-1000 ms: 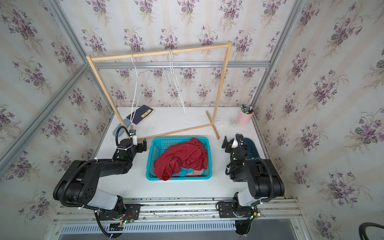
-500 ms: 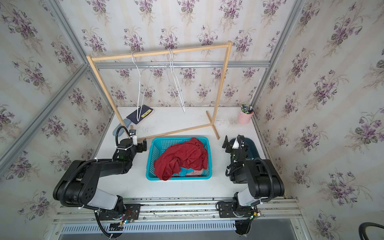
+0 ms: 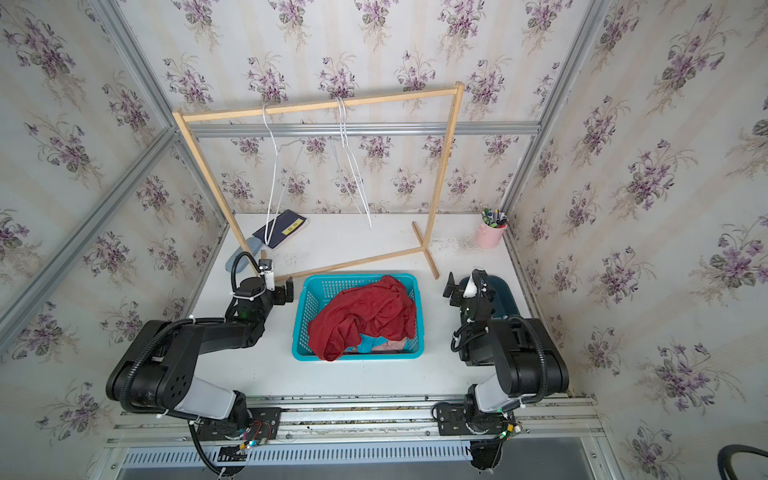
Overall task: Remove the clothespins securing t-shirts to the hanger
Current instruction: Reset both arms
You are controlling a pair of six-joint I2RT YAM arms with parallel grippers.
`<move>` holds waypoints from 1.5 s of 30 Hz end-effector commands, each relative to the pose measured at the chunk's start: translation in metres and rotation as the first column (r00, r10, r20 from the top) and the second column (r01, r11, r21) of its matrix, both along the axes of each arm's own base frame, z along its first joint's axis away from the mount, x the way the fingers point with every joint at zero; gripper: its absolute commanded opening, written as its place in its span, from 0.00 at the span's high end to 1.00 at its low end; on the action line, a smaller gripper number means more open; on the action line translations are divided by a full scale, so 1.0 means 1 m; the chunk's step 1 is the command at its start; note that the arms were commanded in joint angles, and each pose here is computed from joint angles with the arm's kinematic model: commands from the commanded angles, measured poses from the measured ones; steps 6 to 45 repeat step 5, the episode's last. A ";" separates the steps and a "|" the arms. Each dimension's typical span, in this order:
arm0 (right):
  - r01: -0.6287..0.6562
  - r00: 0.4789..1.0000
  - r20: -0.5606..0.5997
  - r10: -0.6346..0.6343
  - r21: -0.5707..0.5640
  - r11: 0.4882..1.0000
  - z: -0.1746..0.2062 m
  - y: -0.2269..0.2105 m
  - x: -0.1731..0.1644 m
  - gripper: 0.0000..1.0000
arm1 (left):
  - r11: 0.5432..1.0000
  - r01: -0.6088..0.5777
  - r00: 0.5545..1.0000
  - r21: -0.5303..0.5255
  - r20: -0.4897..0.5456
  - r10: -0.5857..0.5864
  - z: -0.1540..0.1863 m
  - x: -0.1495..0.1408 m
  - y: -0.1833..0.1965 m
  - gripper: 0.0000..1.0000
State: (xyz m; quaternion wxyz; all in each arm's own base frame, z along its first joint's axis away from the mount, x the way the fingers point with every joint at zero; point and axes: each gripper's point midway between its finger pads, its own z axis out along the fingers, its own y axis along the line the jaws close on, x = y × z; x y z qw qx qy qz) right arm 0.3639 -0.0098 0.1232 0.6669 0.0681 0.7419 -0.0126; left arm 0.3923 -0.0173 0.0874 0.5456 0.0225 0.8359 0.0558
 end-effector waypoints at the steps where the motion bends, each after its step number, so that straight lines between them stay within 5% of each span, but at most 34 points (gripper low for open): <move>1: -0.019 1.000 0.005 0.019 -0.009 1.000 0.004 0.004 0.006 0.00 | 1.000 -0.004 1.000 -0.012 0.012 0.004 0.003 0.002 0.000 0.01; 45: 0.002 1.000 0.014 -0.002 -0.002 1.000 0.005 0.001 0.004 0.00 | 1.000 -0.003 1.000 -0.013 0.014 0.003 0.004 0.002 0.000 0.01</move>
